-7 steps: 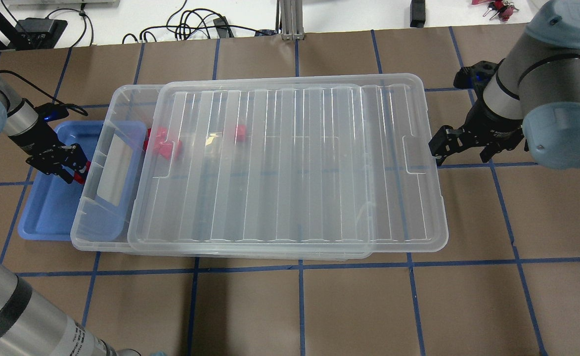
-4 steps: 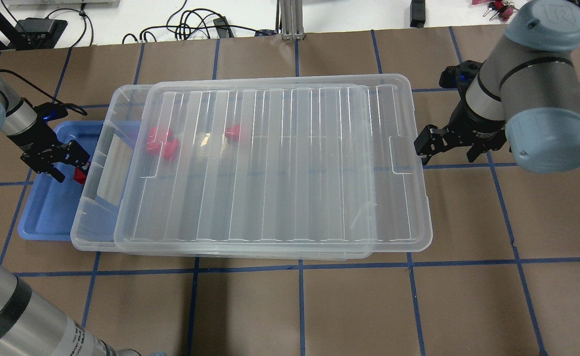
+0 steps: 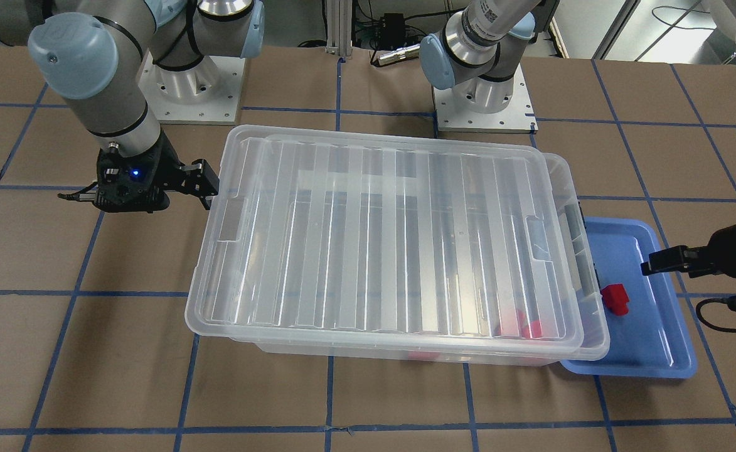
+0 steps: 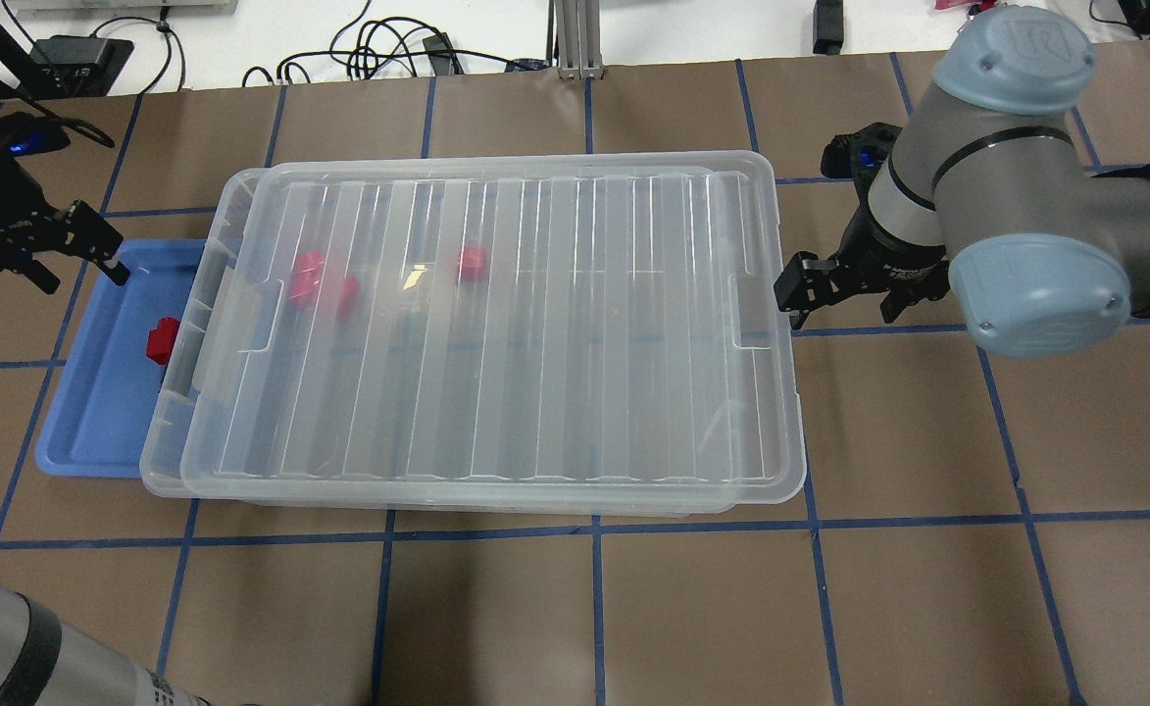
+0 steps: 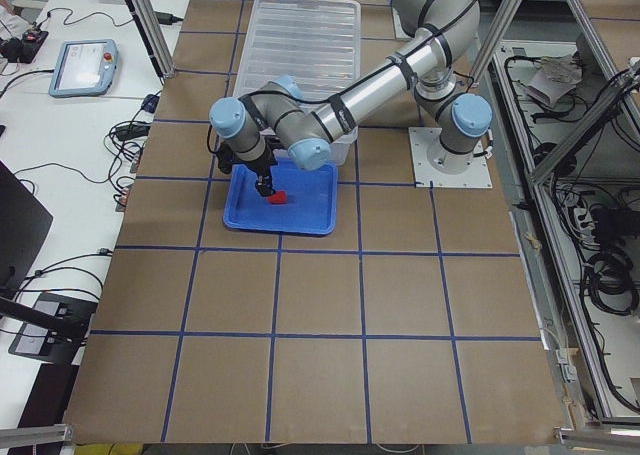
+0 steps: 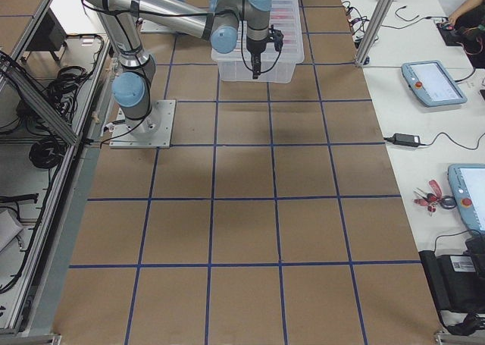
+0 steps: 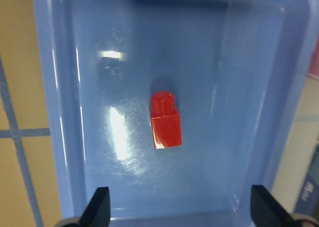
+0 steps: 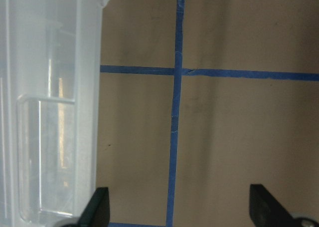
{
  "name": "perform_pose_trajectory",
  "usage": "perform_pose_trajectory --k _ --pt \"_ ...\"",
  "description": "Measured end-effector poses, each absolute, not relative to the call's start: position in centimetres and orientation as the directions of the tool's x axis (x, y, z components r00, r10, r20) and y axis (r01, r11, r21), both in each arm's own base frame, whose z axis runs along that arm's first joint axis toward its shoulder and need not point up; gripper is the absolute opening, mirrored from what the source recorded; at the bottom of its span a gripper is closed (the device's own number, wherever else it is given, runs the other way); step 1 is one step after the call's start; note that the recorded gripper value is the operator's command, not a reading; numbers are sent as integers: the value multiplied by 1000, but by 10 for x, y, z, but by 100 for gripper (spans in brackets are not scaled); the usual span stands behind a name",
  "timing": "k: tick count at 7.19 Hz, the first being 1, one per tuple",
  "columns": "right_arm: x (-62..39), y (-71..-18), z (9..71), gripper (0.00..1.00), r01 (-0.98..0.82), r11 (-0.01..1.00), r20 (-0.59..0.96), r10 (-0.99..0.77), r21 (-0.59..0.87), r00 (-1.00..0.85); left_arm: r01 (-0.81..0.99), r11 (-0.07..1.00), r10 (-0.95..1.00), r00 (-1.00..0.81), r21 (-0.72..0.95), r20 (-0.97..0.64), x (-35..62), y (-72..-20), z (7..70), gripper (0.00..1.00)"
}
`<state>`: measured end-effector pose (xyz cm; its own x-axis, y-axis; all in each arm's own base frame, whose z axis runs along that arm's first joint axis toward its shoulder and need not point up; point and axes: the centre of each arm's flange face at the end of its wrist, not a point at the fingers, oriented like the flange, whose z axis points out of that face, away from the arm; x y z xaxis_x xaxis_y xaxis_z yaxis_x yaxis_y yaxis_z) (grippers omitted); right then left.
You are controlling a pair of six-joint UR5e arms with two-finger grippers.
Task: Place red block in blue tray from box
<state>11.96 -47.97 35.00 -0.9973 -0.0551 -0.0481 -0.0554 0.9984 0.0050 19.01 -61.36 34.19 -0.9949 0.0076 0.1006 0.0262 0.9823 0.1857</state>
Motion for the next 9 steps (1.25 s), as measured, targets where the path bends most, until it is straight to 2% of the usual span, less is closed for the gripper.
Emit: perform_pose_trajectory --k 3,5,9 --pt "123 -482 352 100 -61 998 -57 -60 1 -997 8 995 5 -999 98 37 63 -610 459 100" --pt "122 -489 379 100 -63 998 -43 -64 -31 -997 23 999 22 -1000 48 11 -22 -583 502 100" --pt "157 -468 499 100 -51 998 -42 -52 -33 -998 6 998 5 -1000 68 11 -79 -533 495 100"
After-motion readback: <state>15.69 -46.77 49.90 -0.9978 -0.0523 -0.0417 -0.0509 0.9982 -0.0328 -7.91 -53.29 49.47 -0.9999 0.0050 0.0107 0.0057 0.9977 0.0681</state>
